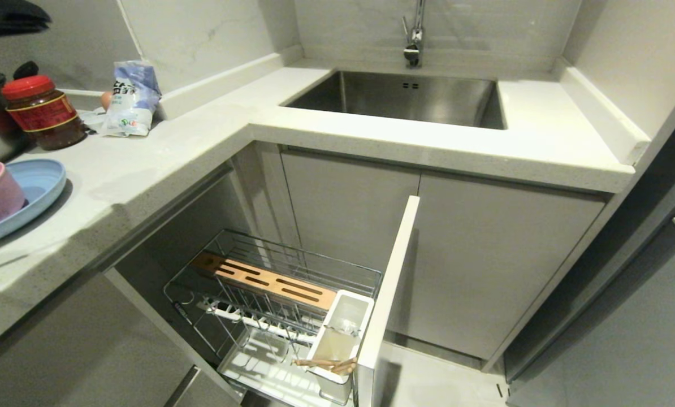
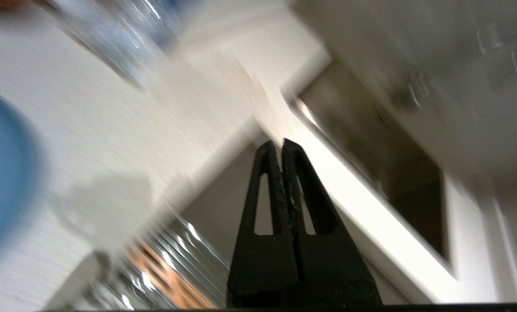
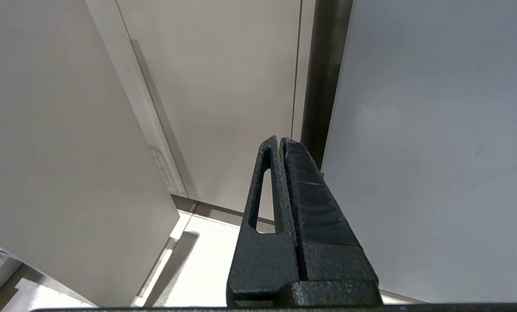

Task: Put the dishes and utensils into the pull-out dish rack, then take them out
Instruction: Take the chopsticks out of the cupboard

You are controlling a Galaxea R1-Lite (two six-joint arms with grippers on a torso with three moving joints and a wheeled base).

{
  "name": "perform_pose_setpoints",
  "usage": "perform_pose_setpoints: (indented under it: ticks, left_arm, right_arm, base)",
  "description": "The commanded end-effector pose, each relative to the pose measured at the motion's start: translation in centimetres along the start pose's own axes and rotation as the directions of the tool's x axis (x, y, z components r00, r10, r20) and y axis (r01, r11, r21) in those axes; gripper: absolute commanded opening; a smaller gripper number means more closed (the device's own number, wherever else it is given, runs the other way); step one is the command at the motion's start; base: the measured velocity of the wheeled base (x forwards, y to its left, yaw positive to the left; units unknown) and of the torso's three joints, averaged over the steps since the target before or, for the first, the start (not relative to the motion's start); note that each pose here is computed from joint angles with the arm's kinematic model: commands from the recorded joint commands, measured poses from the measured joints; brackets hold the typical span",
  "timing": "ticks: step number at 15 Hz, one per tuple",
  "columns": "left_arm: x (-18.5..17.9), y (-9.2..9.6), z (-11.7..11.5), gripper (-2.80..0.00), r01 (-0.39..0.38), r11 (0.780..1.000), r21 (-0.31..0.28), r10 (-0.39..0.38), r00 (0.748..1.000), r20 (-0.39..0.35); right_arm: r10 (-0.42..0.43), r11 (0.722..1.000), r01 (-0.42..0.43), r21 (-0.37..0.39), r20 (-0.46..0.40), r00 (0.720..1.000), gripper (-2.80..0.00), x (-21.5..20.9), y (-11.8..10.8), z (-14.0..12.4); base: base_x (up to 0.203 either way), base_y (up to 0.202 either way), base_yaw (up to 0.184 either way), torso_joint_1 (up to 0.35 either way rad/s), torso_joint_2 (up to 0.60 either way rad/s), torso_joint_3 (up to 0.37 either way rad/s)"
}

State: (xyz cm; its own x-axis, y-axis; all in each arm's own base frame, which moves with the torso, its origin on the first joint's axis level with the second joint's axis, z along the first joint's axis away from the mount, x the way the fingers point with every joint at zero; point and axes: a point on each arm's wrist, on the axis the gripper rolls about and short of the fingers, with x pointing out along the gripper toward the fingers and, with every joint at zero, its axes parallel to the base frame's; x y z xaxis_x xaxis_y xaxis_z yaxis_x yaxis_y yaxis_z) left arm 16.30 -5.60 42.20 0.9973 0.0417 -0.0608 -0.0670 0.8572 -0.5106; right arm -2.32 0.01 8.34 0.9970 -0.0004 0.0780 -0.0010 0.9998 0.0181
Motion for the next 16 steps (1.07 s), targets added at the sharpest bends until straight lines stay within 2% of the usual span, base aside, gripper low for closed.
perform_pose_setpoints:
  ticks: [1, 2, 3, 4, 5, 6, 7, 9, 11, 12, 14, 15, 16]
  left_arm:
    - [3.0, -2.5, -6.2, -2.8, 0.039, 0.994, 0.102, -0.011, 0.965, -0.261]
    - [4.4, -3.1, -9.3, -2.8, 0.026, 0.984, 0.174, 0.042, 0.926, -0.374]
    - [5.5, -3.5, -12.3, -2.8, 0.017, 0.966, 0.259, 0.113, 0.87, -0.479]
    - [6.2, -3.6, -14.8, -2.8, 0.017, 0.942, 0.335, 0.184, 0.808, -0.56]
    - [7.0, -3.4, -17.2, -2.8, 0.023, 0.914, 0.405, 0.261, 0.731, -0.63]
    - [7.6, -3.0, -19.6, -1.27, 0.042, 0.88, 0.473, 0.343, 0.632, -0.694]
    - [8.3, -2.6, -21.6, 0.0, 0.077, 0.848, 0.524, 0.406, 0.541, -0.737]
    - [9.5, -1.9, -24.5, 0.0, 0.132, 0.816, 0.563, 0.477, 0.397, -0.784]
    - [10.3, -0.9, -26.1, 0.0, 0.202, 0.777, 0.596, 0.541, 0.269, -0.797]
    - [10.5, -0.4, -26.7, 0.0, 0.25, 0.774, 0.582, 0.551, 0.189, -0.813]
    - [11.3, 0.1, -27.7, 0.0, 0.297, 0.803, 0.516, 0.521, 0.07, -0.851]
    - [11.8, 0.4, -28.4, 0.0, 0.317, 0.802, 0.507, 0.527, 0.023, -0.849]
    - [12.2, 0.6, -29.0, 0.0, 0.325, 0.801, 0.503, 0.534, -0.006, -0.846]
  right_arm:
    - [0.0, 1.0, 0.0, 0.0, -0.024, 1.0, -2.8, 0.1, 0.0, -0.7]
    - [0.0, 1.0, 0.0, 0.0, -0.024, 1.0, -2.8, 0.1, 0.0, -0.7]
    - [0.0, 1.0, 0.0, 0.0, -0.024, 1.0, -2.8, 0.1, 0.0, -0.7]
    - [0.0, 1.0, 0.0, 0.0, -0.024, 1.0, -2.8, 0.1, 0.0, -0.7]
    - [0.0, 1.0, 0.0, 0.0, -0.024, 1.0, -2.8, 0.1, 0.0, -0.7]
    - [0.0, 1.0, 0.0, 0.0, -0.024, 1.0, -2.8, 0.1, 0.0, -0.7]
    - [0.0, 1.0, 0.0, 0.0, -0.024, 1.0, -2.8, 0.1, 0.0, -0.7]
    - [-0.001, 1.0, 0.001, 0.0, -0.024, 1.0, -2.8, 0.1, 0.0, -0.7]
    - [0.0, 1.0, 0.0, 0.0, -0.024, 1.0, -2.8, 0.1, 0.0, -0.7]
    - [0.0, 1.0, 0.0, 0.0, -0.024, 1.0, -2.8, 0.1, 0.0, -0.7]
    - [0.0, 1.0, 0.0, 0.0, -0.024, 1.0, -2.8, 0.1, 0.0, -0.7]
    - [0.0, 1.0, 0.0, 0.0, -0.024, 1.0, -2.8, 0.1, 0.0, -0.7]
    - [0.0, 1.0, 0.0, 0.0, -0.024, 1.0, -2.8, 0.1, 0.0, -0.7]
  base:
    - [0.0, 0.0, 0.0, 0.0, 0.0, 0.0]
    - [0.0, 0.0, 0.0, 0.0, 0.0, 0.0]
    - [0.0, 0.0, 0.0, 0.0, 0.0, 0.0]
    - [0.0, 0.0, 0.0, 0.0, 0.0, 0.0]
    - [0.0, 0.0, 0.0, 0.0, 0.0, 0.0]
    - [0.0, 0.0, 0.0, 0.0, 0.0, 0.0]
    - [0.0, 0.0, 0.0, 0.0, 0.0, 0.0]
    - [0.0, 0.0, 0.0, 0.0, 0.0, 0.0]
    - [0.0, 0.0, 0.0, 0.0, 0.0, 0.0]
    - [0.0, 0.0, 0.0, 0.0, 0.0, 0.0]
    - [0.0, 0.0, 0.0, 0.0, 0.0, 0.0]
    - [0.0, 0.0, 0.0, 0.0, 0.0, 0.0]
    - [0.0, 0.0, 0.0, 0.0, 0.0, 0.0]
